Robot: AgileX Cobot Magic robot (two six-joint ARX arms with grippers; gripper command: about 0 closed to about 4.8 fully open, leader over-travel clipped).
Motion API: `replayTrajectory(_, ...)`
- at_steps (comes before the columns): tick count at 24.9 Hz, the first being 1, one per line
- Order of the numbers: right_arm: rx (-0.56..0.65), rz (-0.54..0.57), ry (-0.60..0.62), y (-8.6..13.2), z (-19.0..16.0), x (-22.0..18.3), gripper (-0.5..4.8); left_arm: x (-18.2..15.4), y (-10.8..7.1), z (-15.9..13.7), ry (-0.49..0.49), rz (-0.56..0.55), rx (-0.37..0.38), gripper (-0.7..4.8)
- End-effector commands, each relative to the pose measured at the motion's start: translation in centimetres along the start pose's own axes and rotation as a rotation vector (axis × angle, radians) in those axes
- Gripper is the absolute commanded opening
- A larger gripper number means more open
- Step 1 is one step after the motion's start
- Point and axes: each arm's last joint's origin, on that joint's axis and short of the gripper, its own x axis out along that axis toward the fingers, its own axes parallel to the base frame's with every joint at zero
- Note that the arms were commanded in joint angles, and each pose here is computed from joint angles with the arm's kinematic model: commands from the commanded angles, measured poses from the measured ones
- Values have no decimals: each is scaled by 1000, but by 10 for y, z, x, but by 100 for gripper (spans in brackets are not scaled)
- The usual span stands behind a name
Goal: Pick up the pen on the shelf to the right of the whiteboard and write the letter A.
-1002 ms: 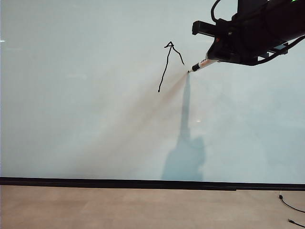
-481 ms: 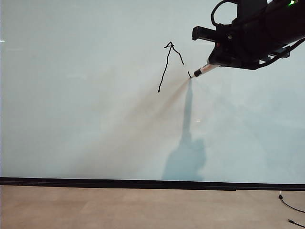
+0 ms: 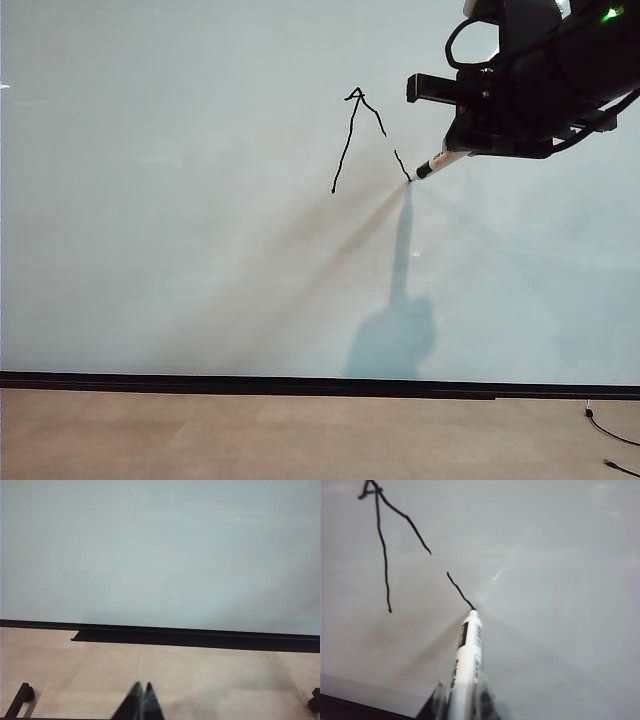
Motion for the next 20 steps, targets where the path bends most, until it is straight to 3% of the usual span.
replayTrajectory(1,3,-20,-6,0,2,0,-9,0,0,2,-10,0,4,-4)
replayTrajectory(20,-3,-20,5,3,2,-3,-9,0,0,2,-10,0,4,-5)
